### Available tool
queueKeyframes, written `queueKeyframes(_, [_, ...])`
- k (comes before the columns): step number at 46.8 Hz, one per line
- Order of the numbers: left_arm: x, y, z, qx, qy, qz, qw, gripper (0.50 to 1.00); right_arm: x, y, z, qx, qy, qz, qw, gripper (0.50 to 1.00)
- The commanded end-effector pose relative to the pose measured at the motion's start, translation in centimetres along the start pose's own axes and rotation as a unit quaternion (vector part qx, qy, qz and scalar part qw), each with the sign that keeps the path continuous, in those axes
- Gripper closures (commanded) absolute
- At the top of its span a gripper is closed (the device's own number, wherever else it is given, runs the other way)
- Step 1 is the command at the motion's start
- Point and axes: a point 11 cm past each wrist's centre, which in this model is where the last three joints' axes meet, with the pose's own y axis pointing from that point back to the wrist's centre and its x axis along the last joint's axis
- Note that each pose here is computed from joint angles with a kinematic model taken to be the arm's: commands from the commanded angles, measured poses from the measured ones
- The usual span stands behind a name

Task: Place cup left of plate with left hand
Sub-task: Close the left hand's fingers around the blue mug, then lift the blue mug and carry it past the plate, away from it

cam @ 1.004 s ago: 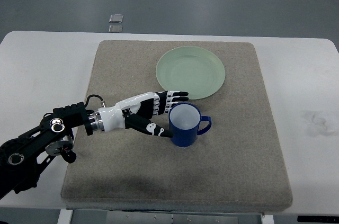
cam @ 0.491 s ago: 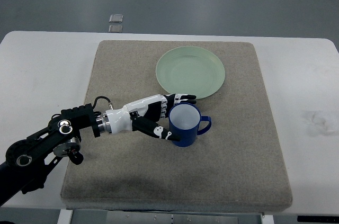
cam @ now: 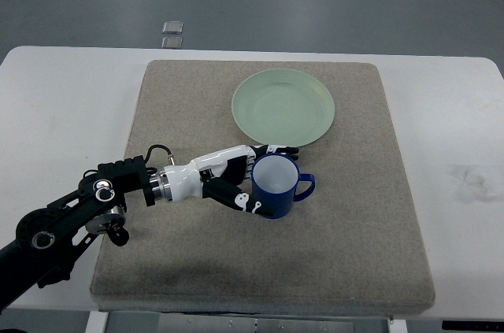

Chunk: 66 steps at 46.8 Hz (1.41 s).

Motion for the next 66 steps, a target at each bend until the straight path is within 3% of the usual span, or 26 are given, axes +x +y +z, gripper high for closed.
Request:
queueKeyframes(1, [0.0,-0.1,0.1,-0.001,0.000,-0.001,1.000,0.519,0.0,0.0,0.0,0.000,0.000,0.000,1.000,0.568])
queueKeyframes(12, [0.0,0.0,0.0,0.000,0.000,0.000,1.000,0.534,0.0,0.0,0.0,0.000,0.000,0.000,1.000,0.568])
queueKeyframes(26, [-0.1,-0.1,0.0,0.001,-0.003,-0.002,1.000,0.636,0.0,0.0,0.0,0.000,0.000,0.000,1.000,0.568])
queueKeyframes(38, [-0.1,-0.1,0.0,0.002,-0.005,-0.002,1.000,0.647,0.0,0.0,0.0,0.000,0.000,0.000,1.000,0.568])
queueKeyframes(45, [-0.1,-0.1,0.1,0.000,-0.005,-0.002,1.000,0.692,0.0,0.0,0.0,0.000,0.000,0.000,1.000,0.568])
queueKeyframes(56, [0.3,-0.5,1.4,-0.013,-0.016,-0.005,1.000,0.872,0.0,0.0,0.0,0.000,0.000,0.000,1.000,0.568])
queueKeyframes(60, [0.9,-0.6,2.3,-0.023,-0.021,-0.001,1.000,0.904,0.0,0.0,0.0,0.000,0.000,0.000,1.000,0.568])
queueKeyframes(66, [1.6,-0.4,3.1,-0.030,-0.029,0.005,0.999,0.907,0.0,0.0,0.0,0.000,0.000,0.000,1.000,0.568])
